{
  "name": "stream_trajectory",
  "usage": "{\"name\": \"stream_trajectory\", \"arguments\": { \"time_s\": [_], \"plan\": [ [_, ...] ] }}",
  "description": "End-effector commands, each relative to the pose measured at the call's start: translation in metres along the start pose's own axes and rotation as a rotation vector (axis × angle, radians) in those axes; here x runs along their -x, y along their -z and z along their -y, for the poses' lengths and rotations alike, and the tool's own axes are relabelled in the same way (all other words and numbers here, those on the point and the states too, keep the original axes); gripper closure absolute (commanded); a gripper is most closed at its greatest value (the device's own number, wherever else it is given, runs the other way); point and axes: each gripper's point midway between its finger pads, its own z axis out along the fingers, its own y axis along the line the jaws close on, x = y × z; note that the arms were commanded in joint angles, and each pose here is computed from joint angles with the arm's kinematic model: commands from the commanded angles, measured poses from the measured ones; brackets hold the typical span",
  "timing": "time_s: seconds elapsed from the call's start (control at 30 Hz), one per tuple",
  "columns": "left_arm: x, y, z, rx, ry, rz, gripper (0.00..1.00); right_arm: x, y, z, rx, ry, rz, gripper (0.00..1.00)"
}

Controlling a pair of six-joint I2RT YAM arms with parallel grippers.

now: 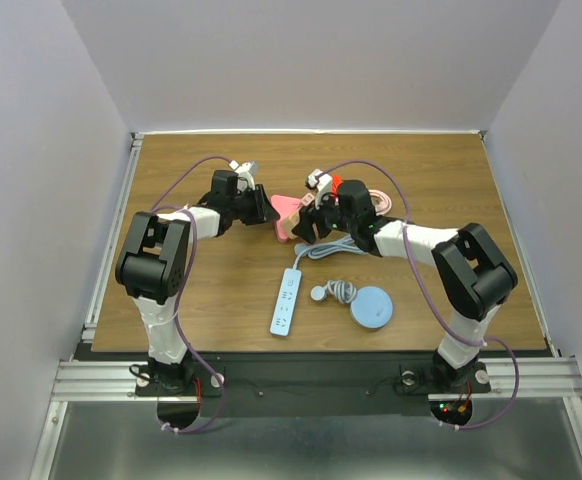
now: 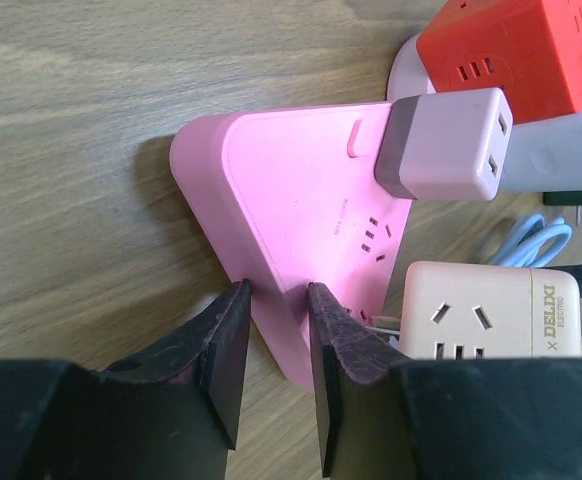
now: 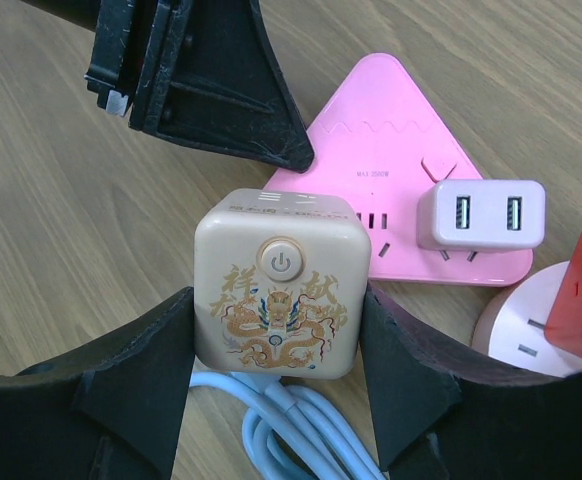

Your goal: Insert the plug

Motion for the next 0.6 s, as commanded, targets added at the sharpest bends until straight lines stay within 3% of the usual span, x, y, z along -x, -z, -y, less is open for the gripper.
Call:
{"name": "stream_trajectory", "arguments": {
  "time_s": [0.0,0.57],
  "plan": [
    [-0.031,0.000,-0.036,0.137,-0.004,-0.094,0.89,0.000,-0.005,0.001,0.013,0.013,-0.031,1.00],
    [-0.032,0.000,-0.033,0.127,-0.010,-0.096,0.89,-0.006,-0.015,0.018,-0.050,-0.027,-0.150,1.00]
  ]
}}
